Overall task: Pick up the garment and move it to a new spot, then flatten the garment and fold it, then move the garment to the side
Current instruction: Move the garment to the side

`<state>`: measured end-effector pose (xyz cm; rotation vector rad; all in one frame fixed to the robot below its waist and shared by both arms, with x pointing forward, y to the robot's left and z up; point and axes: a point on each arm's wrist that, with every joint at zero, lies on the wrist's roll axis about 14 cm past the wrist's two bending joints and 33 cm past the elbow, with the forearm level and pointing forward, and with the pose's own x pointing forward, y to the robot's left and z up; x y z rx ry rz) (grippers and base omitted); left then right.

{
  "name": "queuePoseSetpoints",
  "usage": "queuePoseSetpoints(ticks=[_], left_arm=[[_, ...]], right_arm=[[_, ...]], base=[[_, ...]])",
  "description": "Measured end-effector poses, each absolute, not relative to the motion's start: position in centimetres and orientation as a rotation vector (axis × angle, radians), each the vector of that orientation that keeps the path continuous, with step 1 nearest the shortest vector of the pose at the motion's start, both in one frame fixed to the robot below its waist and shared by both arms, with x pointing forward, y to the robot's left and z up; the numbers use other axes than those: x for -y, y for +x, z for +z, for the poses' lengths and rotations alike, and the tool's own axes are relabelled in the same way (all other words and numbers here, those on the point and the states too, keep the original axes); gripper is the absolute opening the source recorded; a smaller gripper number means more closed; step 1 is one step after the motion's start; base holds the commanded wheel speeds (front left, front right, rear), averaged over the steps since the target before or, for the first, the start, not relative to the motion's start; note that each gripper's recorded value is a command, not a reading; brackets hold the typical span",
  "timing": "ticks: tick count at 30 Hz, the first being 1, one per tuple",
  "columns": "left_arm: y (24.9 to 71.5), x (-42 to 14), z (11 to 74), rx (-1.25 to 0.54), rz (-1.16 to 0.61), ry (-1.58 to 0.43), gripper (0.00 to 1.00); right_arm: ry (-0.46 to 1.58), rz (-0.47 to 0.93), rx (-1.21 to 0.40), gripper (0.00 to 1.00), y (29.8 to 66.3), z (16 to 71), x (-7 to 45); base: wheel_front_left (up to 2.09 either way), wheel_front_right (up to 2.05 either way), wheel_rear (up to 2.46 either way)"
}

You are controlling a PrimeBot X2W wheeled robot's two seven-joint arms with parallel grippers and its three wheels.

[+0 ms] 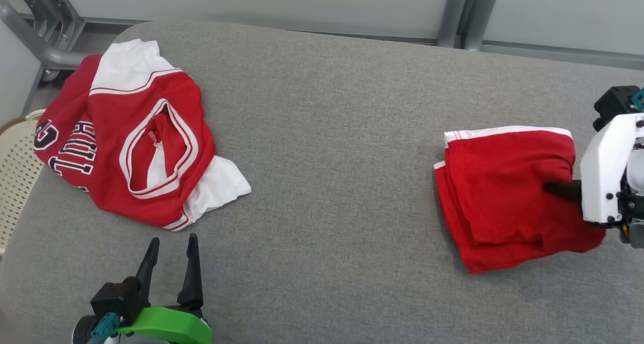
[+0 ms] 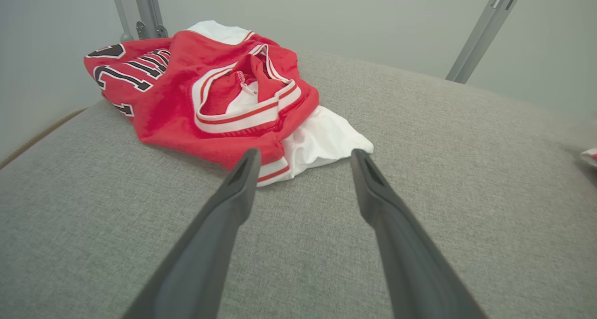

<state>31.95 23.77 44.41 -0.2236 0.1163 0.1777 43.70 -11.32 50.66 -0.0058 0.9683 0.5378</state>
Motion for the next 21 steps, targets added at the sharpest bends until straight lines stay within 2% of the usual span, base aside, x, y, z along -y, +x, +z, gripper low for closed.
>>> queuePoseSetpoints(ticks=[11, 21], left_arm=[[34.2, -22.4, 44.3, -0.124, 0.114, -0.205, 1.0], [38.0, -19.0, 45.0, -0.099, -0.032, -0.169, 1.0]], right_arm=[[0.037, 0.326, -1.06, 0.0, 42.1, 46.8, 18.9], [0.102, 0.053, -1.037, 0.0, 39.3, 43.7, 26.8]], base=[[0.0, 0.0, 0.0], [0.0, 0.0, 0.0]])
